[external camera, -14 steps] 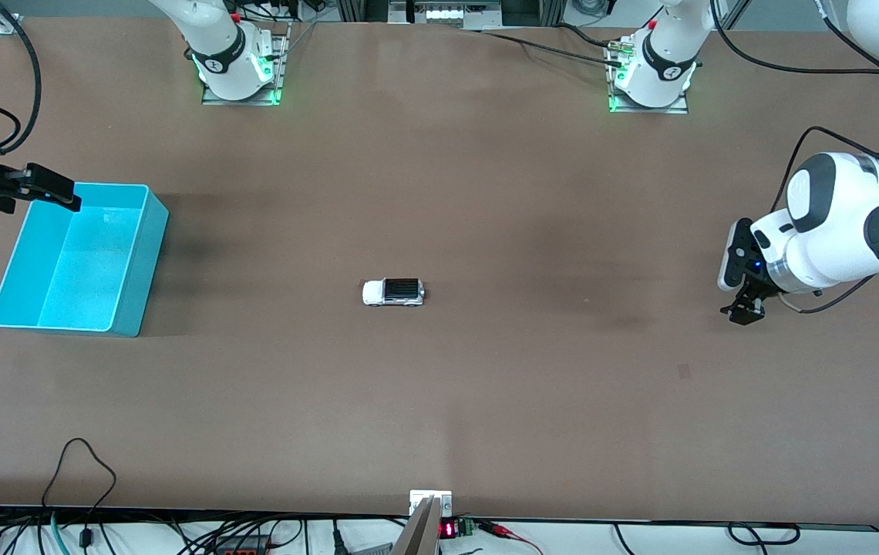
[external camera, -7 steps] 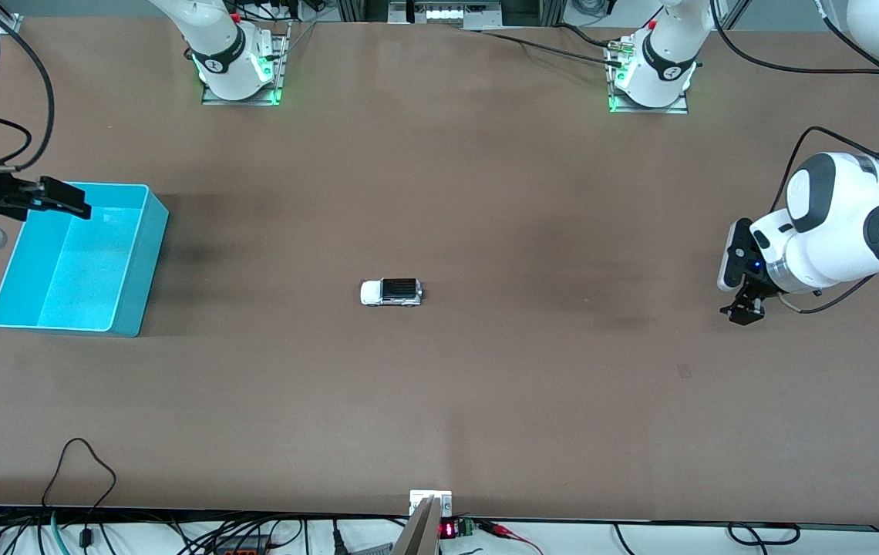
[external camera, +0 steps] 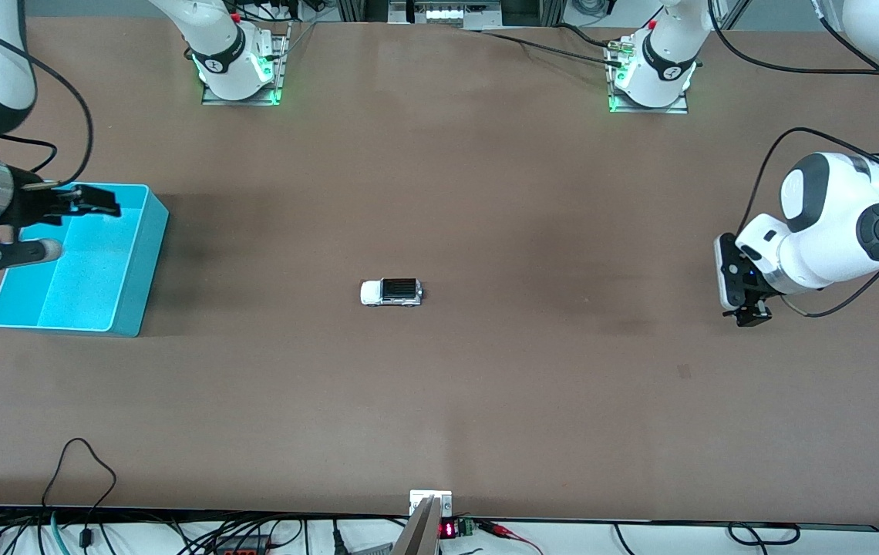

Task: Wind and store white jeep toy
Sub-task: 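Reach the right gripper to the jeep while the left gripper withdraws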

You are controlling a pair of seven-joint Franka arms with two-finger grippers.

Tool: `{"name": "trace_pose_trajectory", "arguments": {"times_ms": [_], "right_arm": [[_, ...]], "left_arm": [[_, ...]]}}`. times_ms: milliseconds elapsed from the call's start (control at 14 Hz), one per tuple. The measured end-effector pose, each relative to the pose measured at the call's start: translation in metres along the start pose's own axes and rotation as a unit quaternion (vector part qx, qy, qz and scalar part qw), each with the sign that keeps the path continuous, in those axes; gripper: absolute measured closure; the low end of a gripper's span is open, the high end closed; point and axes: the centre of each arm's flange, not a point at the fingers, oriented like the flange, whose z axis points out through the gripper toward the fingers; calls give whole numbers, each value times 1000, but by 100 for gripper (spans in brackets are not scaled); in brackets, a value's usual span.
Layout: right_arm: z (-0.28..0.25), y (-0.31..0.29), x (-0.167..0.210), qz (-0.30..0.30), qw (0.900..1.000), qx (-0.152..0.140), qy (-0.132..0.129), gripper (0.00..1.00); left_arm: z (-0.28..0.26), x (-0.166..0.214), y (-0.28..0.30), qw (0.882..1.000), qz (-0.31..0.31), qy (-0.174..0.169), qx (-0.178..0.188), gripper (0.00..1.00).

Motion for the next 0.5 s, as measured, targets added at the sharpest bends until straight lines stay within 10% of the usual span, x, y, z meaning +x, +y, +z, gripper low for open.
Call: {"name": "trace_pose_trajectory", "arguments": {"times_ms": [501], "right_arm": [[72,-79,16,-229,971,-41,57,0]], "left_arm": [[-17,-1,-11,949,-311,41,4,0]]}}
